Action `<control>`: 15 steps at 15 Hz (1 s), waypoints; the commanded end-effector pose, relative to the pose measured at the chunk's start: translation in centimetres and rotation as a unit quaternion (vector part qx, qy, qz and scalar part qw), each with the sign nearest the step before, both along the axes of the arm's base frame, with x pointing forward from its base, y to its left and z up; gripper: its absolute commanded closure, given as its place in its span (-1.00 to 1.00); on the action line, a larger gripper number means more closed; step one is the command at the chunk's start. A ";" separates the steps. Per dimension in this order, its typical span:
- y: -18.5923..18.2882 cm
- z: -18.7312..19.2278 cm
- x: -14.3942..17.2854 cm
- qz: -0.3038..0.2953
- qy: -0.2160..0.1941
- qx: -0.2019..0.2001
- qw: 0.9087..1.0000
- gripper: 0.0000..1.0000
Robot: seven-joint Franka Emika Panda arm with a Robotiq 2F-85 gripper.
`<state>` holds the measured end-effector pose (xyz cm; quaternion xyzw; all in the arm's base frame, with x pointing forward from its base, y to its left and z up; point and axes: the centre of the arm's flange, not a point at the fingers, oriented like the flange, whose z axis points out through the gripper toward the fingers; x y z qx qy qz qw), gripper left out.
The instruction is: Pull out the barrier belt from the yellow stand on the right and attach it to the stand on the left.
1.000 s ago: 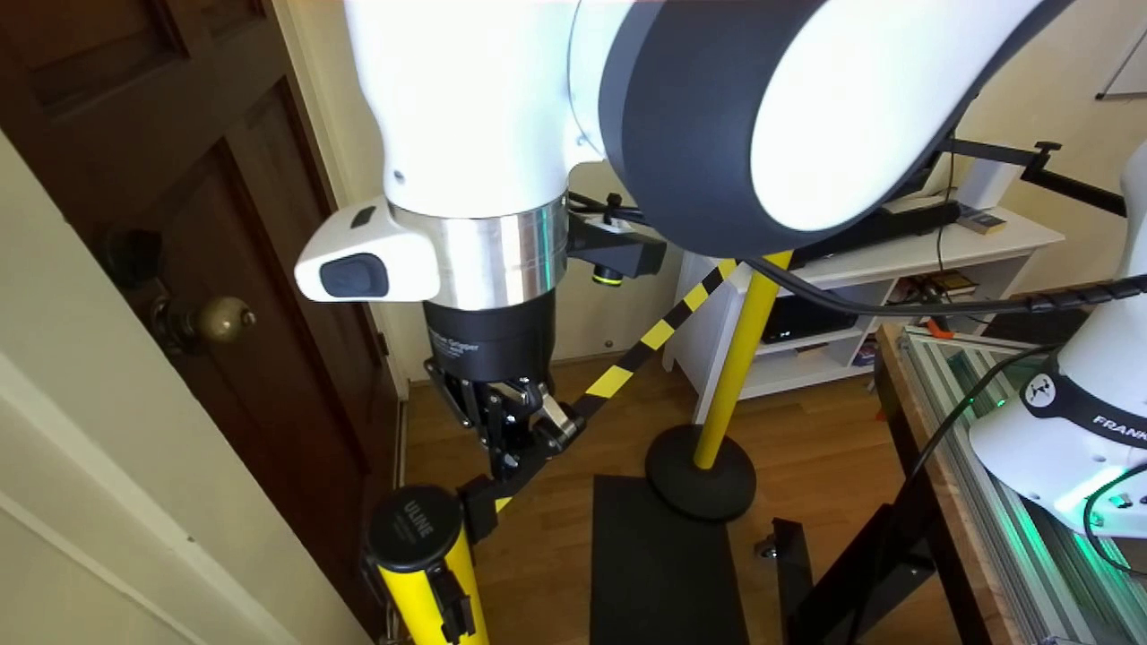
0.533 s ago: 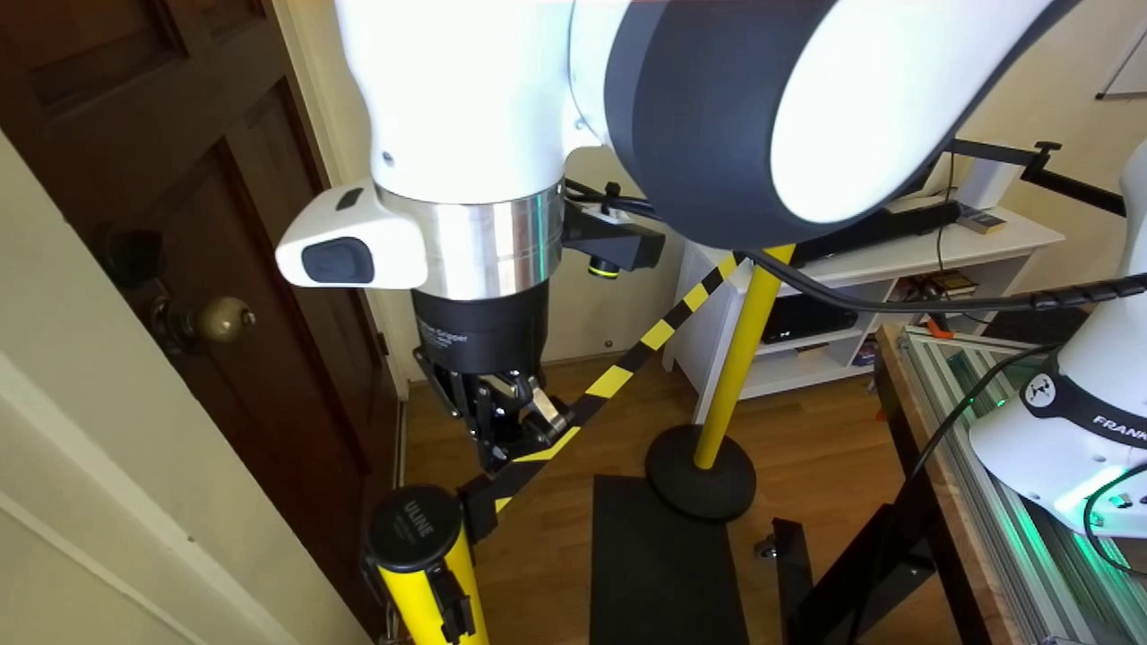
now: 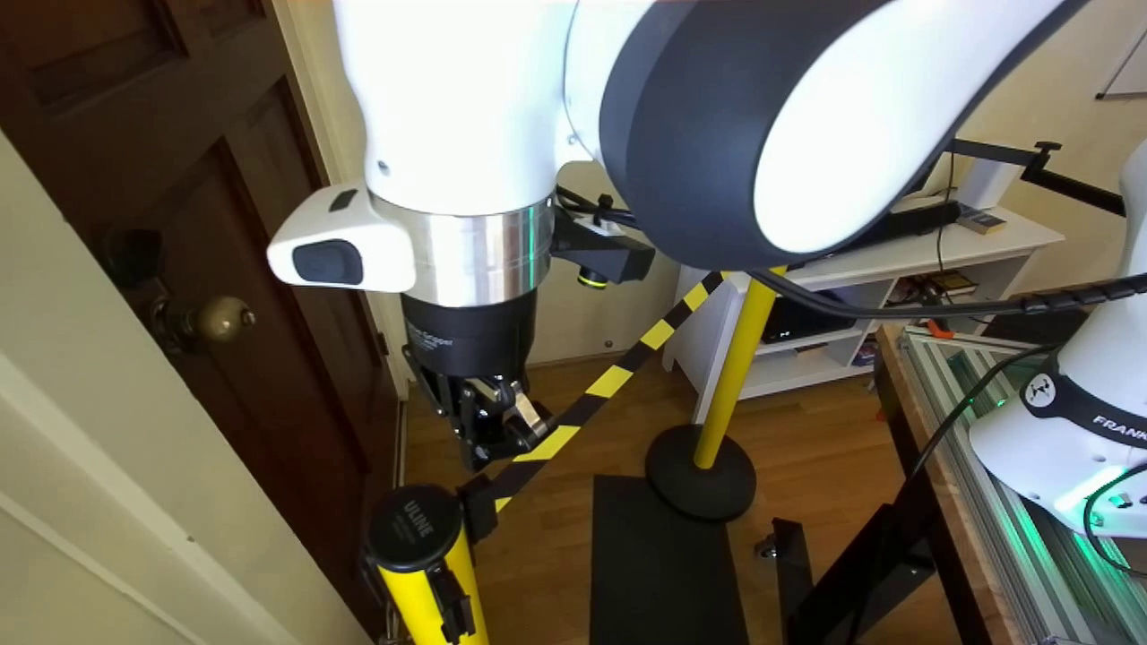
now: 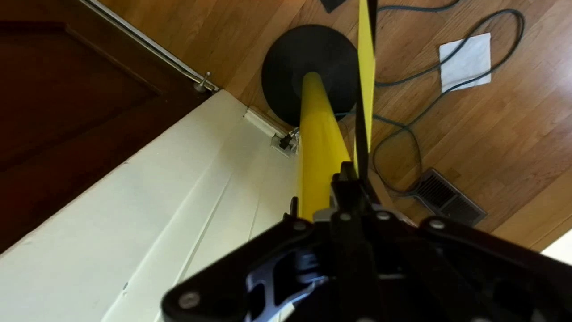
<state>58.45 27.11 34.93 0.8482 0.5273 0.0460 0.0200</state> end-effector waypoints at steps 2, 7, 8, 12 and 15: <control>0.6 -0.1 0.5 -0.007 -0.024 0.004 1.000 1.00; 0.4 0.4 0.0 -0.004 -0.019 0.013 1.000 1.00; 0.4 0.5 0.0 -0.003 -0.017 0.016 1.000 1.00; 0.6 0.5 0.0 0.002 -0.016 0.022 1.000 1.00; 0.6 0.3 -0.2 -0.001 -0.003 0.020 1.000 1.00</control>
